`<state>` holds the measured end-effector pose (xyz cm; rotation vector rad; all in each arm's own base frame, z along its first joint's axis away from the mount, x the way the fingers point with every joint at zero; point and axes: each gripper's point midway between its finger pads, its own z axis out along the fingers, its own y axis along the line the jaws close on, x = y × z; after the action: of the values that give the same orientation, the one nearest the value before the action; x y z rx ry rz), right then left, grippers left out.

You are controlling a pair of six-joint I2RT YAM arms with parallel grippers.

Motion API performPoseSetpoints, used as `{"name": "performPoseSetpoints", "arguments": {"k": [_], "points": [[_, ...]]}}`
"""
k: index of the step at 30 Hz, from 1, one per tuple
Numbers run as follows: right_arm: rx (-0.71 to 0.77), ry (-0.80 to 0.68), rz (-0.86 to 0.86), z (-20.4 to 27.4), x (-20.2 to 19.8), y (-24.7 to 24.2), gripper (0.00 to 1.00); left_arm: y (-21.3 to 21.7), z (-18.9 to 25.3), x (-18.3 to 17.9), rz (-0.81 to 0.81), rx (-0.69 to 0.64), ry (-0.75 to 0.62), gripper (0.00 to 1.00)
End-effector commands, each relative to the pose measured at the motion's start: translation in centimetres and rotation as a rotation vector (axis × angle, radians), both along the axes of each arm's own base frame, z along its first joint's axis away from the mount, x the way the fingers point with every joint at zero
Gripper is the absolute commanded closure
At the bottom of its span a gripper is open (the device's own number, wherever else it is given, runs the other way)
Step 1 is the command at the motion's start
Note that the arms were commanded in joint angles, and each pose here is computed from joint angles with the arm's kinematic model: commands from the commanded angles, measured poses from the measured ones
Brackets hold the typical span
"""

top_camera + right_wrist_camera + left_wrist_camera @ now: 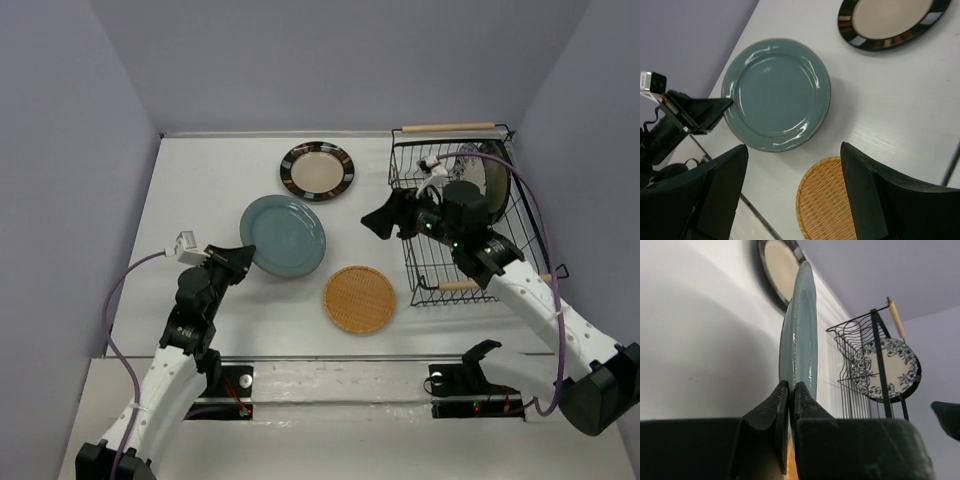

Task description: Load the plates into the dish rack

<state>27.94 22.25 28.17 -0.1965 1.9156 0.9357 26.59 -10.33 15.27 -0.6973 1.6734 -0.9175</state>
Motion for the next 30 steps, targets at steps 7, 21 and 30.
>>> {"name": "performPoseSetpoints", "arguments": {"k": [7,21,30], "points": [[0.047,0.0,0.189,0.9,1.3,6.3,0.14,-1.9,18.5,-2.9,-0.155,-0.13,-0.413,0.94],[0.141,0.046,0.339,-0.9,0.9,9.2,0.12,-5.1,22.9,-6.9,-0.421,-0.254,-0.532,0.94],[0.251,-0.012,0.374,0.8,-0.8,9.0,0.93,-6.2,23.4,-7.5,-0.5,-0.209,-0.543,0.82]]}}
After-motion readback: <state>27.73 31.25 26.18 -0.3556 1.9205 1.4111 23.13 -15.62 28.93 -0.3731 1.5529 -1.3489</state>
